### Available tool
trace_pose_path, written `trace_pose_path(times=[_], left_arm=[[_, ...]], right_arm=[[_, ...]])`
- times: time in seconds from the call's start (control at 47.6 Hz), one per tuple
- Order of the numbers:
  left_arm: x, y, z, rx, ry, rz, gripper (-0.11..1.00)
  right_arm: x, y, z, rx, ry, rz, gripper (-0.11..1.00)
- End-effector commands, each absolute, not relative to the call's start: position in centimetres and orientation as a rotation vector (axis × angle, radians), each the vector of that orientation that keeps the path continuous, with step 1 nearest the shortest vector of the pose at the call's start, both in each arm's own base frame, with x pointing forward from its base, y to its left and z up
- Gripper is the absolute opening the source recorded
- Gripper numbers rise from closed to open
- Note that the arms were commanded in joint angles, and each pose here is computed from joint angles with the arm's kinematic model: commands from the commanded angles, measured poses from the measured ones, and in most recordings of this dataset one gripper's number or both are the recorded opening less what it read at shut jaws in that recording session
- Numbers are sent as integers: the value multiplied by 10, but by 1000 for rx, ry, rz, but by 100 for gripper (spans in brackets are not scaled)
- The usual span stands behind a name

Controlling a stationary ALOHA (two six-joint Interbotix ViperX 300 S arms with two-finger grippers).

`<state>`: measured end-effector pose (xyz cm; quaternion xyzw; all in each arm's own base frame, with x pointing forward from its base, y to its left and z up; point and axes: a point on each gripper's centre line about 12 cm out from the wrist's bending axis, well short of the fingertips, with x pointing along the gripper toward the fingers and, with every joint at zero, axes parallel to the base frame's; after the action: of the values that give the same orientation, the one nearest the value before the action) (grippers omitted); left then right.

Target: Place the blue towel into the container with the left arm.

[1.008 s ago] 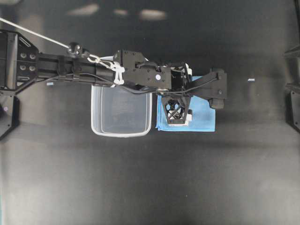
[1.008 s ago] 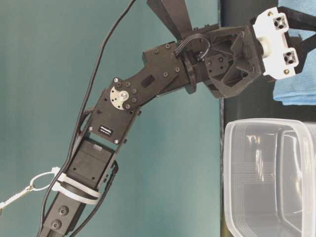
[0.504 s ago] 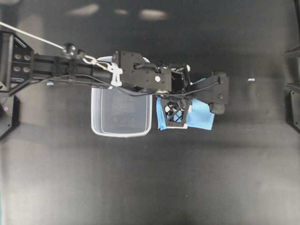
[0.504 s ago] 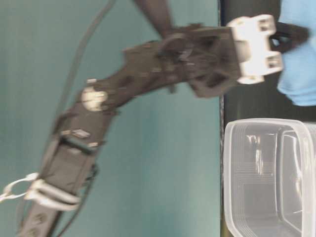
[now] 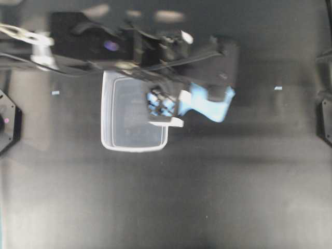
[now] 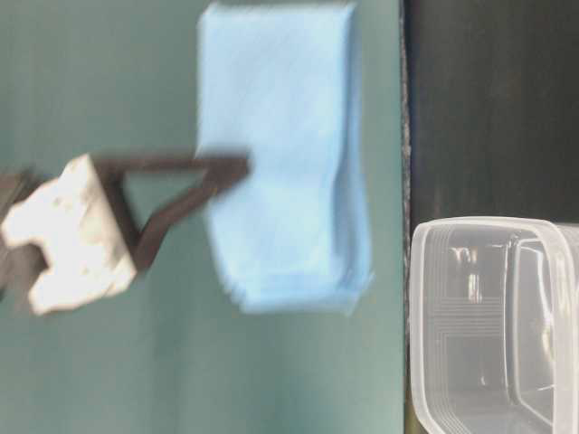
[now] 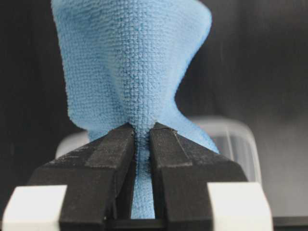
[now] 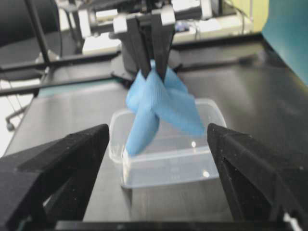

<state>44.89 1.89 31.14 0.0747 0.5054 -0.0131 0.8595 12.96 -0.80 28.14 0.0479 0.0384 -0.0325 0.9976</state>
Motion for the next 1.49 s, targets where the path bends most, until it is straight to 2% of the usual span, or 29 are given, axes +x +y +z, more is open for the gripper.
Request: trace_pose_path(times=[0.0, 0.147, 0.42, 1.092, 1.155, 1.344, 1.407, 1.47], left_arm=[[421, 18, 336, 157, 1018, -21, 6], [394, 18, 329, 143, 1026, -13, 6], [373, 18, 314, 144, 1017, -13, 6], [375, 26, 279, 105, 1070, 15, 8], [376, 25, 272, 97, 1080, 18, 19], [375, 26, 268, 70, 1087, 35, 74], [375, 26, 269, 61, 1085, 41, 87], [372, 27, 272, 51, 1085, 49, 91]], right_arm=[[130, -8, 287, 100, 51, -64, 79], [131, -8, 285, 100, 54, -64, 79], [131, -8, 284, 100, 57, -64, 79], [132, -8, 279, 102, 67, -65, 79], [132, -8, 279, 102, 67, -65, 79], [132, -8, 279, 100, 67, -65, 79], [132, -8, 279, 100, 66, -64, 79], [132, -8, 279, 100, 66, -64, 79]])
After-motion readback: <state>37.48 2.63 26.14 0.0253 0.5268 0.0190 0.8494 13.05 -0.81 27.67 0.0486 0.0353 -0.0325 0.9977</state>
